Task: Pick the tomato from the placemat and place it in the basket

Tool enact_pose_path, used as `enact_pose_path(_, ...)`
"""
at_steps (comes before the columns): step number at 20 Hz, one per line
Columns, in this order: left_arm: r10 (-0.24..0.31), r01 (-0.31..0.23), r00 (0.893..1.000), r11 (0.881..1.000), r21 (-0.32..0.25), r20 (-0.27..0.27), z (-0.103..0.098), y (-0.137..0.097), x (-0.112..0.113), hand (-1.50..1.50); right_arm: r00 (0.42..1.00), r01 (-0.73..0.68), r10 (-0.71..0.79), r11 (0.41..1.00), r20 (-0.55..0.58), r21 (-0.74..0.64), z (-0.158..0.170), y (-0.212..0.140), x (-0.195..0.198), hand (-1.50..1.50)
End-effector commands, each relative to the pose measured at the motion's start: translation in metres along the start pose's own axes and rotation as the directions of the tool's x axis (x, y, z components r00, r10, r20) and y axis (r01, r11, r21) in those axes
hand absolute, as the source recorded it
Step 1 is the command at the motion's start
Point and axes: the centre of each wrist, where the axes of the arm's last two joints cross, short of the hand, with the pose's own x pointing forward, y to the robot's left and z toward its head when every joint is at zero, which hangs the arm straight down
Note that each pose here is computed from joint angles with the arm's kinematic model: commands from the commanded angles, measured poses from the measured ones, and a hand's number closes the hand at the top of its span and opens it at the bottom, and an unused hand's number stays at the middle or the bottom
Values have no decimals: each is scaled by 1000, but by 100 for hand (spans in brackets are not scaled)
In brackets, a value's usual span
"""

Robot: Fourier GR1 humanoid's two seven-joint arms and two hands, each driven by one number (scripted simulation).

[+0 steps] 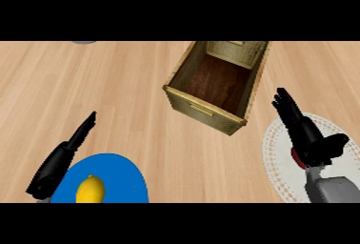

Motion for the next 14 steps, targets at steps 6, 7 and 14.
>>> enact_pose_path(6,90,-101,981,993,61,170,-47,18,47,0,976,-66,-67,814,206,577,-31,-56,59,150)
enact_pose_path(7,129,-133,984,991,19,122,-38,2,35,0,912,-206,-111,708,395,676,-33,-19,83,150)
enact_pose_path(14,170,-177,980,982,65,100,-55,-1,55,0,883,-245,-158,647,441,722,45,-30,28,-150)
